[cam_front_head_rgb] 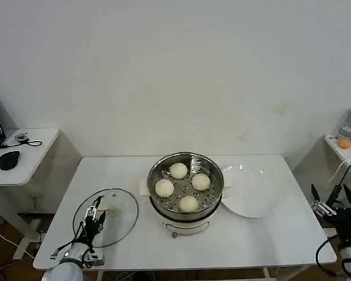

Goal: Take steamed baozi put them in steamer then cover it.

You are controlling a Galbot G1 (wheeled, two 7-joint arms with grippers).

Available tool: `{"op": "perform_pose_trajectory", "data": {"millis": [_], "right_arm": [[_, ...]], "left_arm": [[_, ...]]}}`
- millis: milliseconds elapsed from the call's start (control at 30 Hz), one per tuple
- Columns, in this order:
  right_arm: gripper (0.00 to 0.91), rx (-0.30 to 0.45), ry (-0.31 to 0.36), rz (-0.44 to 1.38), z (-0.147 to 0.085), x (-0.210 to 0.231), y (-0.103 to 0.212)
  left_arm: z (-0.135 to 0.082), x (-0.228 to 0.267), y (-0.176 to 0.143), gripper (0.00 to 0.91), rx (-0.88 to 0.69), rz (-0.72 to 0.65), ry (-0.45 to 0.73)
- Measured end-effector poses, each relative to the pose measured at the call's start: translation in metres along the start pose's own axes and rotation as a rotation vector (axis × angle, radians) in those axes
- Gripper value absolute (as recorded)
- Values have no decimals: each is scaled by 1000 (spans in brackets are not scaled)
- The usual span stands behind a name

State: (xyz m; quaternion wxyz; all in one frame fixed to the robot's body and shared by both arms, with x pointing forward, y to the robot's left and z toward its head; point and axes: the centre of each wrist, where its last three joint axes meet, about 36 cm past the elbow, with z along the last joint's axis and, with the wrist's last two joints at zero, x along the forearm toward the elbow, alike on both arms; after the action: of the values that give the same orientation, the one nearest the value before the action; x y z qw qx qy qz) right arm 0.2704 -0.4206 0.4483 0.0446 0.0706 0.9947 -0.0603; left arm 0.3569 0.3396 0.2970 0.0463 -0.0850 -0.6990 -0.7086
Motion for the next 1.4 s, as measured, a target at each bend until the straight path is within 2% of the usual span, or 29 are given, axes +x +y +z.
{"op": "perform_pose_trajectory", "data": {"millis": [300, 333, 367, 400, 433, 1067, 1400], "right_arm": [[907, -1, 15, 7, 5, 6, 1], [907, -1, 17, 8, 5, 7, 1], [907, -1, 18, 9, 6, 8, 1], [907, 0, 19, 10, 6, 8, 1], [907, -1, 20, 11, 7, 9, 1], [907, -9, 18, 13, 9, 11, 7], [907, -9, 15, 1, 8, 12, 12]], "left_arm": [[2, -23, -2, 907, -12, 6, 5], [2, -26, -2, 877, -14, 4, 6], [3, -28, -2, 534, -15, 2, 9], [4, -30, -1, 353, -16, 0, 11], [5, -32, -1, 0, -17, -1, 13], [12, -37, -4, 0, -20, -20, 16], [13, -29, 12, 0, -34, -120, 35]]}}
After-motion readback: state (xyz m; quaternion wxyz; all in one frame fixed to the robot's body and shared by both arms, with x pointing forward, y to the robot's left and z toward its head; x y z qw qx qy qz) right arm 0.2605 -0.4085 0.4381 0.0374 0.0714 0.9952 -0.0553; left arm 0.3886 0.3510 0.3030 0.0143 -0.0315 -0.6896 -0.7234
